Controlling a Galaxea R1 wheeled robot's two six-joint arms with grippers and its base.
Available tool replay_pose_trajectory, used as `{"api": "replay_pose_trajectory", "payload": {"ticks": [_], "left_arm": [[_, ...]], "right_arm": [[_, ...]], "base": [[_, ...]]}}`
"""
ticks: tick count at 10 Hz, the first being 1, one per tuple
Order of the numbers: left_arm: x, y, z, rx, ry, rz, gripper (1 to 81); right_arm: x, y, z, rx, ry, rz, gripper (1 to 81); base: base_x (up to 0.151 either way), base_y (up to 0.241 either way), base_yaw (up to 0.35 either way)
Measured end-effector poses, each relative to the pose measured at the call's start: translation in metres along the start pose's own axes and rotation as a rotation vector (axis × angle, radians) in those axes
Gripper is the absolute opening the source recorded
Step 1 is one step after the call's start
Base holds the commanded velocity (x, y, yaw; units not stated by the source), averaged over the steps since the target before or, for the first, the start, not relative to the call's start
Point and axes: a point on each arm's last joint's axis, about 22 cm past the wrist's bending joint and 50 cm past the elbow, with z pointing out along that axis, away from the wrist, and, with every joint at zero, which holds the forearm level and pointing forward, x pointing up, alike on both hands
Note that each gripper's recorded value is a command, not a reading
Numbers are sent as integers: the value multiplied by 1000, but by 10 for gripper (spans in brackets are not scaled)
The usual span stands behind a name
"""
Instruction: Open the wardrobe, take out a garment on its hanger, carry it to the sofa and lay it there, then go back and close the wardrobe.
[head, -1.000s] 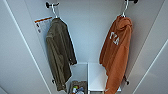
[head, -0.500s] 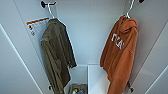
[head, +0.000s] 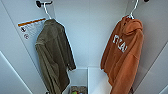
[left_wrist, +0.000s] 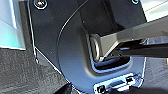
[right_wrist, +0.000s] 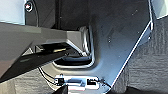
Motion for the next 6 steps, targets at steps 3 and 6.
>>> {"api": "replay_pose_trajectory", "payload": {"ticks": [3,6], "left_arm": [[4,1,1,-1,3,0,811],[9,4,2,-3,18,5,811]], "right_arm": [[3,0,0,1,3,-2,811],[10,0,0,0,23,-12,811]], "base": [[0,0,0],[0,0,0]]}}
